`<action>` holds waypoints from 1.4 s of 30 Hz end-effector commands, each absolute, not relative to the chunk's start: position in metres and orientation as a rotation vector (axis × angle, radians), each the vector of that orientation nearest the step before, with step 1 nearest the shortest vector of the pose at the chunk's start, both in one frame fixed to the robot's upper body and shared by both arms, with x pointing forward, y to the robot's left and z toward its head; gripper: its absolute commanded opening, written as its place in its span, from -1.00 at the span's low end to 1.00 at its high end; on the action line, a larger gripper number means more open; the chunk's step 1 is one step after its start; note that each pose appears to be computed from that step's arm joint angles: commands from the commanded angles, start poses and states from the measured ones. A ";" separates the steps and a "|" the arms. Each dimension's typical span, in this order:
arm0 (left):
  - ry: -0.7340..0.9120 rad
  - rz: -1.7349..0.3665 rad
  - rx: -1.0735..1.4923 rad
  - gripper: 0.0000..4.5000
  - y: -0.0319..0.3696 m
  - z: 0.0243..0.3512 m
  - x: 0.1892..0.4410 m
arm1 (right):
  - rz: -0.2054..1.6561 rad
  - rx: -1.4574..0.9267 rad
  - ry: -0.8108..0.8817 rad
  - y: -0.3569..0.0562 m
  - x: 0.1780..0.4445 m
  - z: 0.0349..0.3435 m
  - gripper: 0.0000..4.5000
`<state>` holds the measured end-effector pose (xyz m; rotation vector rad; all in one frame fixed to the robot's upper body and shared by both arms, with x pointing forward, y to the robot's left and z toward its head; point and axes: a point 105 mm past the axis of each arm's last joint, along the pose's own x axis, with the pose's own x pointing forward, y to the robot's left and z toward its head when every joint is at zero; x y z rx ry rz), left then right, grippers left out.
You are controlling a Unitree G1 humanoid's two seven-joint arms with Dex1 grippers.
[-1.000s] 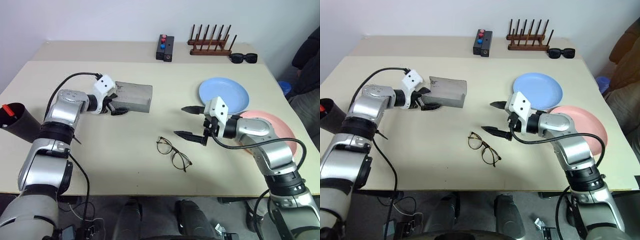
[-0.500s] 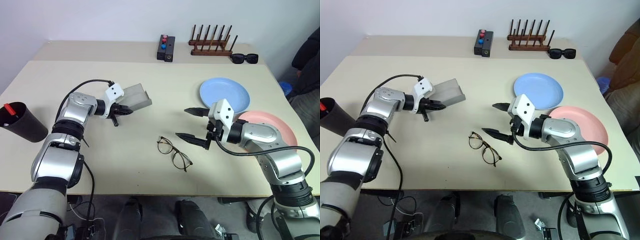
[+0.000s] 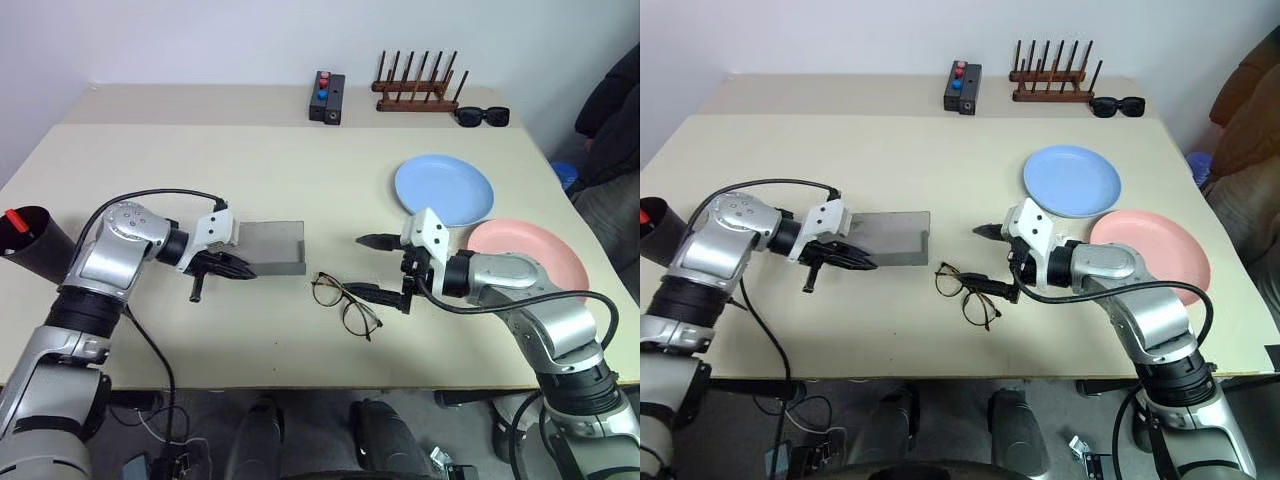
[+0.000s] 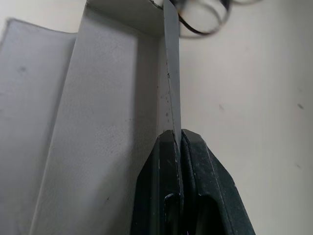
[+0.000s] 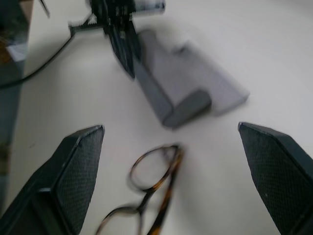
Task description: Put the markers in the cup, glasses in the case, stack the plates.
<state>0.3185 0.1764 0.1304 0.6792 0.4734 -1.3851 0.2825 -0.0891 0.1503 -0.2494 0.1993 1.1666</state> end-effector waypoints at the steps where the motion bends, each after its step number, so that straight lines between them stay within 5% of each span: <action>1: 0.460 -1.408 0.700 -0.98 0.174 0.137 0.312 | 1.183 -0.275 0.244 -0.082 0.276 0.150 1.00; 4: 0.482 -1.404 0.671 -0.98 0.174 0.135 0.310 | 1.177 -0.283 0.262 -0.078 0.276 0.147 1.00; 10: 0.430 -1.324 0.665 0.04 0.173 0.140 0.318 | 1.097 -0.299 0.326 -0.076 0.286 0.143 1.00; 17: 0.314 -1.198 0.643 0.04 0.180 0.155 0.320 | 1.065 -0.348 0.368 -0.073 0.283 0.145 1.00; 27: 0.267 -1.160 0.518 0.04 0.165 0.147 0.266 | 0.918 -0.459 0.457 -0.077 0.290 0.136 1.00; 42: 0.239 -1.094 0.453 0.04 0.145 0.143 0.250 | 0.827 -0.552 0.487 -0.087 0.299 0.131 1.00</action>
